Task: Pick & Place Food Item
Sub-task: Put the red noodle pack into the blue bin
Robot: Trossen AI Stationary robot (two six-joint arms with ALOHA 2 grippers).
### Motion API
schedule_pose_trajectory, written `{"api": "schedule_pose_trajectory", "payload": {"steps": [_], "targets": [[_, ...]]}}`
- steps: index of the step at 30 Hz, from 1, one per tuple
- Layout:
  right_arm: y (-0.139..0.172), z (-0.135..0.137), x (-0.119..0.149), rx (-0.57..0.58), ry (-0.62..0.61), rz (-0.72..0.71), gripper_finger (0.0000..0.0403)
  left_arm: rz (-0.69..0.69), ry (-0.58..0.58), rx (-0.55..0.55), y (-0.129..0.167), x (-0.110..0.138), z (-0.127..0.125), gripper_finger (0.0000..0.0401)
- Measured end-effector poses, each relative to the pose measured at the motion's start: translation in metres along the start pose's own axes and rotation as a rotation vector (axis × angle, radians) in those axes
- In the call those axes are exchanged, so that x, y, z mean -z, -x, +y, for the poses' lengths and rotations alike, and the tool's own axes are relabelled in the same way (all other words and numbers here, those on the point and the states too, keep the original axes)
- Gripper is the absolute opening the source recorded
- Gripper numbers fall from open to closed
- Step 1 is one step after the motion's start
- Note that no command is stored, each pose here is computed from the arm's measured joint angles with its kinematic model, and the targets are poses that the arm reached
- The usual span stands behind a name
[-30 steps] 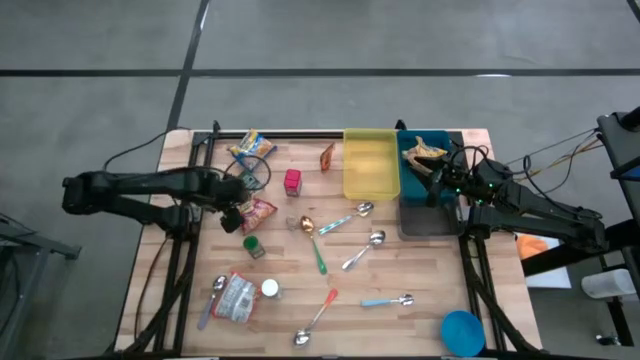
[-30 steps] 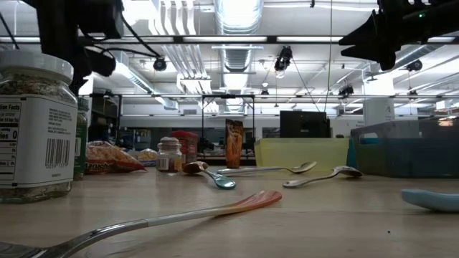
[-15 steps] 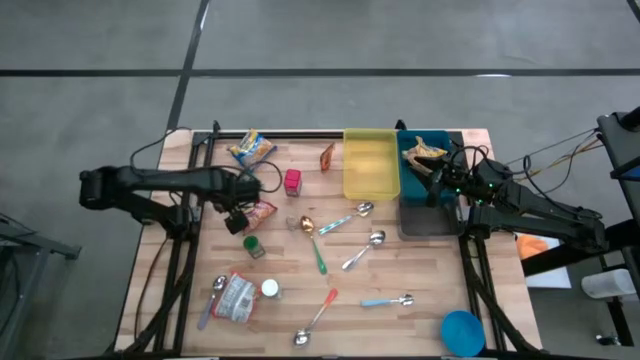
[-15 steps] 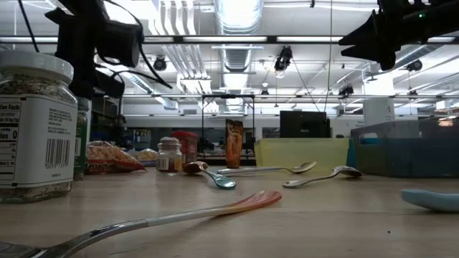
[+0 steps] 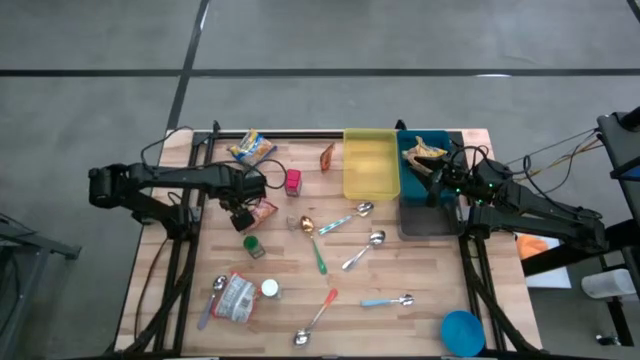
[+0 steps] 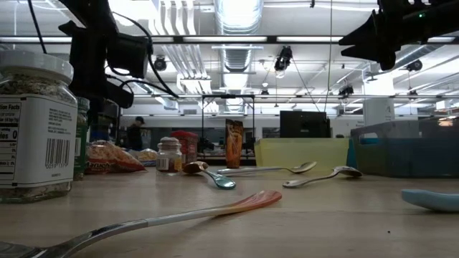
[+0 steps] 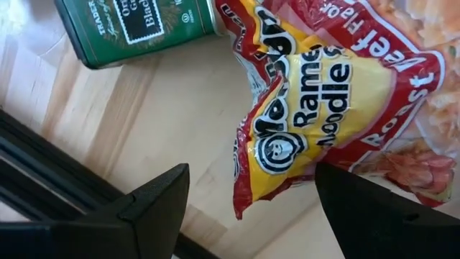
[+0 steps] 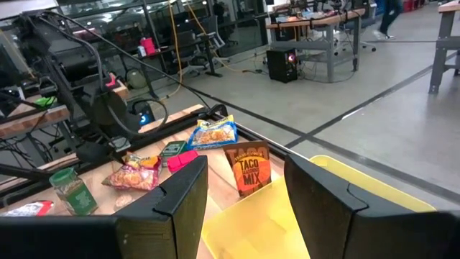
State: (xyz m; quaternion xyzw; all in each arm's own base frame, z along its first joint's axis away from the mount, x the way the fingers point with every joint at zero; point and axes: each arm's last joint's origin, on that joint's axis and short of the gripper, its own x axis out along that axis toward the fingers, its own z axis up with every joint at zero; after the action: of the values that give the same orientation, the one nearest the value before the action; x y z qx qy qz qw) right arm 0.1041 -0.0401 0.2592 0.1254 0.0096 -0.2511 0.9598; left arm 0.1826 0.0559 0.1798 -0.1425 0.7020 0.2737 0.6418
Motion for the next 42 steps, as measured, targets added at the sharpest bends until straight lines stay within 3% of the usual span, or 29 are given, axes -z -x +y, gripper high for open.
{"api": "schedule_pose_trajectory", "payload": {"steps": [13,23,28,42], "targets": [[-0.0001,0.0,0.0001,0.0,0.0,0.0,0.0183,-0.03,0.204,0.151,0.0001,-0.0081,-0.0045,0.0306],[0.0,0.0,0.0,0.0,0.0,0.0,0.0183,0.035,-0.011,0.12,0.0001,-0.0003,-0.0019,0.0306],[0.0,0.0,0.0,0.0,0.0,0.0,0.0183,0.002,-0.08,0.13,-0.0008,-0.0028,-0.0029,0.0306],[0.0,0.0,0.0,0.0,0.0,0.0,0.0183,-0.021,-0.064,0.137,-0.0096,-0.0022,-0.0043,0.0306]]}}
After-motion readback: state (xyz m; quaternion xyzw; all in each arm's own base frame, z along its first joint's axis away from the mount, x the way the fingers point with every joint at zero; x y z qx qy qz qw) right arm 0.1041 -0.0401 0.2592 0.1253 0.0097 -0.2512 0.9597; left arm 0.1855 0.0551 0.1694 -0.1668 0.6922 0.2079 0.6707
